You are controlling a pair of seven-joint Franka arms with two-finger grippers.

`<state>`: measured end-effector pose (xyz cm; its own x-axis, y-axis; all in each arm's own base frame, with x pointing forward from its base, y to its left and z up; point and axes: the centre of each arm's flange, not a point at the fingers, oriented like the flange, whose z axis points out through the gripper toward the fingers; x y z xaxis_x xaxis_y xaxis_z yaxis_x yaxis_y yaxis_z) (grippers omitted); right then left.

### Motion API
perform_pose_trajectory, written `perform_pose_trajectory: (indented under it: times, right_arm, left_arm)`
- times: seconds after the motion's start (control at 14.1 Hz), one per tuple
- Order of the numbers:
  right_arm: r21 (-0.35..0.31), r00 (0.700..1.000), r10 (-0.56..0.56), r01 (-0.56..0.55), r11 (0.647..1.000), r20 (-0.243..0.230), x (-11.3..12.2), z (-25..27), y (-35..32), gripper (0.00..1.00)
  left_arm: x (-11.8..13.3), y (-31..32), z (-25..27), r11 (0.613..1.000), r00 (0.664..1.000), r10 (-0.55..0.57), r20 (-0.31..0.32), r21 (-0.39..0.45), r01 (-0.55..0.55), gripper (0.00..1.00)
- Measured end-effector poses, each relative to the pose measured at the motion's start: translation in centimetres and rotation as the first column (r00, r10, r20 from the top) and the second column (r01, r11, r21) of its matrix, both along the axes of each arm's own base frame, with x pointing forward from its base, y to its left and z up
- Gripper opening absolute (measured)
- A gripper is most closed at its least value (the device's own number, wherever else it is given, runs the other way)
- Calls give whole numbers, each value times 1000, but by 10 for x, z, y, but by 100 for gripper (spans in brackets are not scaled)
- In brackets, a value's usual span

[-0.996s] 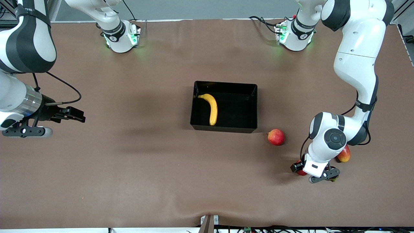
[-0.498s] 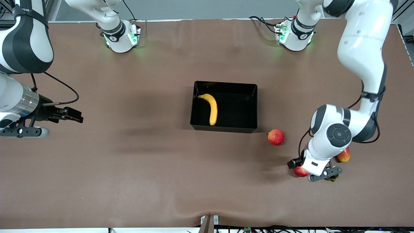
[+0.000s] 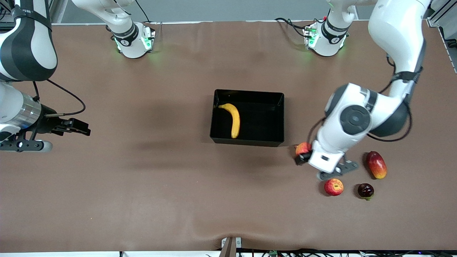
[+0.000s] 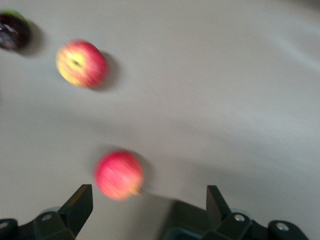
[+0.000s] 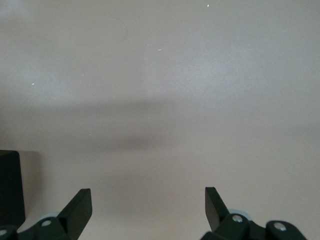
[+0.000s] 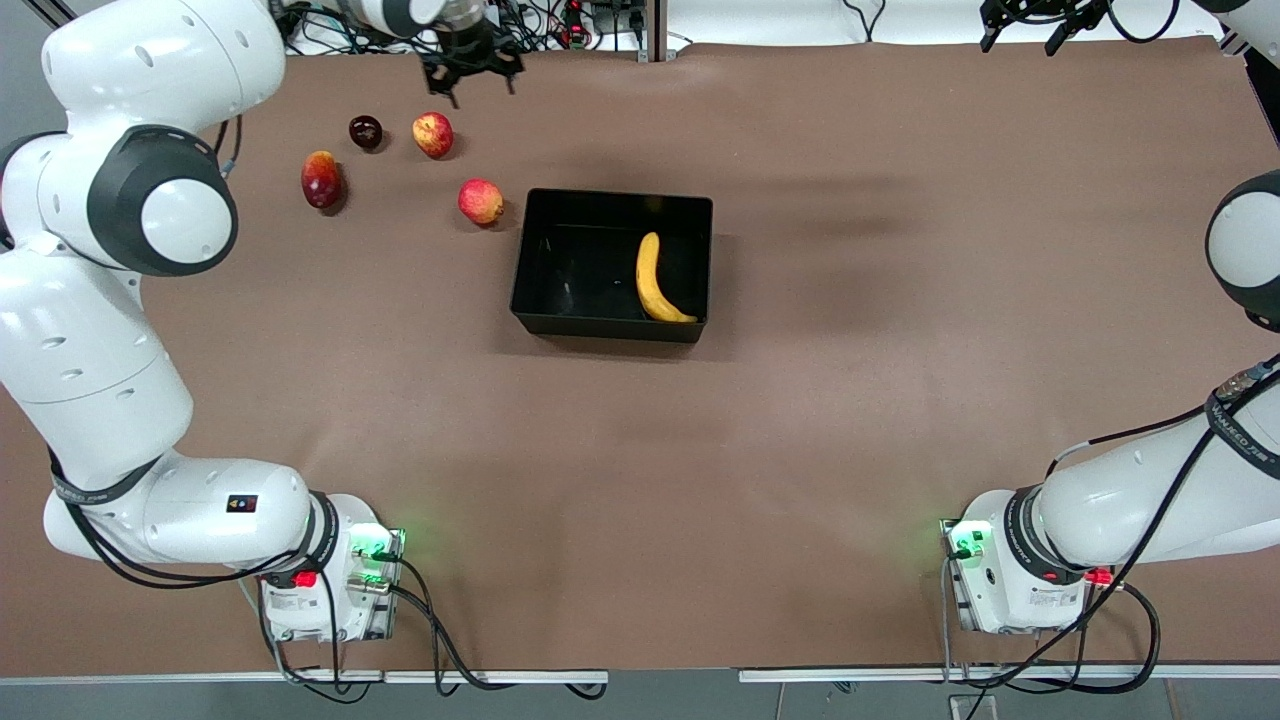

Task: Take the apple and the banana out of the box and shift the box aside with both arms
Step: 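Move the left gripper into the box and grasp the yellow banana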

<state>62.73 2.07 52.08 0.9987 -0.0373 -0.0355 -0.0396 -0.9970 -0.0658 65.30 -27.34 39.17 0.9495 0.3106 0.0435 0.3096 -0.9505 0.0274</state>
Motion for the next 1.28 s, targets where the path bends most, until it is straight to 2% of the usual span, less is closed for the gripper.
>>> perform_pose_trajectory:
  times: [0.28,0.57,0.78,0.93,1.14,1.28]
  right_arm:
    - [1,1000,-1,1,1000,1,0,0,0,100]
    - [2,1000,-2,2,1000,3,0,0,0,100]
    - [4,1000,-1,1,1000,28,7,-4,2,100]
    - [4,1000,3,-4,1000,17,13,-21,6,100]
    - [3,999,30,-30,1000,-17,20,-47,24,100]
    - [3,998,52,-52,999,-24,20,-53,39,100]
  left_arm:
    - [-53,-97,9,999,1000,23,-17,-46,-24,100]
    - [-113,-179,-6,1000,999,-23,-24,-17,23,100]
    - [-133,-198,-52,999,995,-48,-83,19,49,100]
    - [-141,-205,-90,997,991,-67,-113,40,72,100]
    - [-157,-223,-137,994,988,-110,-109,-14,109,100]
    - [-166,-232,-158,991,987,-126,-104,-56,120,100]
